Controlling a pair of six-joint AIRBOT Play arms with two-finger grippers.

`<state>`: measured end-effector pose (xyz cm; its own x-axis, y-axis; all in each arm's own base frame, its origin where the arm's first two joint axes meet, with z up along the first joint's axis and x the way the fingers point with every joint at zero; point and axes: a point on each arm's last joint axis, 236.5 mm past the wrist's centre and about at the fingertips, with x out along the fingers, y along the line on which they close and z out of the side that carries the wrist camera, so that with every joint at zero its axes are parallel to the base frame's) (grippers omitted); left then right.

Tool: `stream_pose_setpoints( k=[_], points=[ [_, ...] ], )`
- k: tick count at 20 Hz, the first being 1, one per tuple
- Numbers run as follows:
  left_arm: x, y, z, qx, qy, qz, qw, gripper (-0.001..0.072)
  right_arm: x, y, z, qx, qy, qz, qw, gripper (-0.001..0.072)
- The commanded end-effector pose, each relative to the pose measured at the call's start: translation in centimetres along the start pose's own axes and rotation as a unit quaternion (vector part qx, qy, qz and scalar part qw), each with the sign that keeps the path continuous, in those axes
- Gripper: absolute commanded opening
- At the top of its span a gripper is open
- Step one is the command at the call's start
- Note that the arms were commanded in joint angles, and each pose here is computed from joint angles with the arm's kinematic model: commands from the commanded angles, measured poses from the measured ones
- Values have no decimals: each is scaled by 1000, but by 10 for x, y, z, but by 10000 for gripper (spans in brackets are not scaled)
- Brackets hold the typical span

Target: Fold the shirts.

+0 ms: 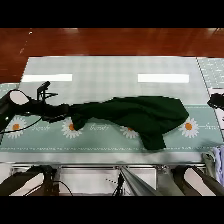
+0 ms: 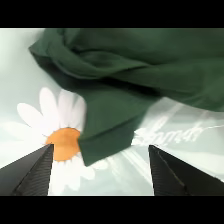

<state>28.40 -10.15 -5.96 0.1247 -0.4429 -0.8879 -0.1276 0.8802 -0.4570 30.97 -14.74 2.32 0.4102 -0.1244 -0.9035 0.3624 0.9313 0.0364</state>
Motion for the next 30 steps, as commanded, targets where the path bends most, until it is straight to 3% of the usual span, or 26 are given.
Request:
stream_pose_setpoints(
  k=[1, 3, 5, 8, 9, 10, 11, 14, 16, 21, 25, 30],
  points=[
    [20, -2, 0, 4, 23, -25, 999, 653, 2, 4, -3, 5, 4, 10, 1000, 474],
    [28, -12, 2, 8, 26, -55, 998, 503, 2, 6, -3, 7, 3, 12, 1000, 474],
    [37, -15, 6, -1, 27, -71, 997, 425, 2, 6, -4, 7, 5, 13, 1000, 474],
    [52, -7, 2, -17, 46, -67, 997, 425, 2, 7, -9, 7, 16, 15, 1000, 473],
    [57, -5, -1, -15, 55, -66, 996, 380, 2, 7, -11, 7, 20, 15, 1000, 473],
    [61, -2, -5, -13, 66, -66, 996, 180, 2, 7, -12, 7, 23, 16, 1000, 473],
    [63, -1, -7, -16, 73, -66, 995, 33, 2, 8, -13, 7, 26, 16, 1000, 473],
    [63, -1, -8, -16, 74, -67, 995, 31, 2, 5, -13, 13, 25, 14, 1000, 474],
    [63, -1, -7, -16, 74, -67, 995, 31, 8, 1, -9, 67, 20, 34, 997, 474],
    [63, -2, -9, -15, 77, -68, 995, 31, 37, 29, -10, 191, 63, 186, 962, 474],
    [63, -2, -9, -4, 76, -69, 995, 31, 66, 27, -60, 177, 177, 186, 950, 474],
    [63, -2, -9, -4, 75, -69, 995, 31, 83, 33, -66, 168, 190, 189, 949, 474]
  ],
)
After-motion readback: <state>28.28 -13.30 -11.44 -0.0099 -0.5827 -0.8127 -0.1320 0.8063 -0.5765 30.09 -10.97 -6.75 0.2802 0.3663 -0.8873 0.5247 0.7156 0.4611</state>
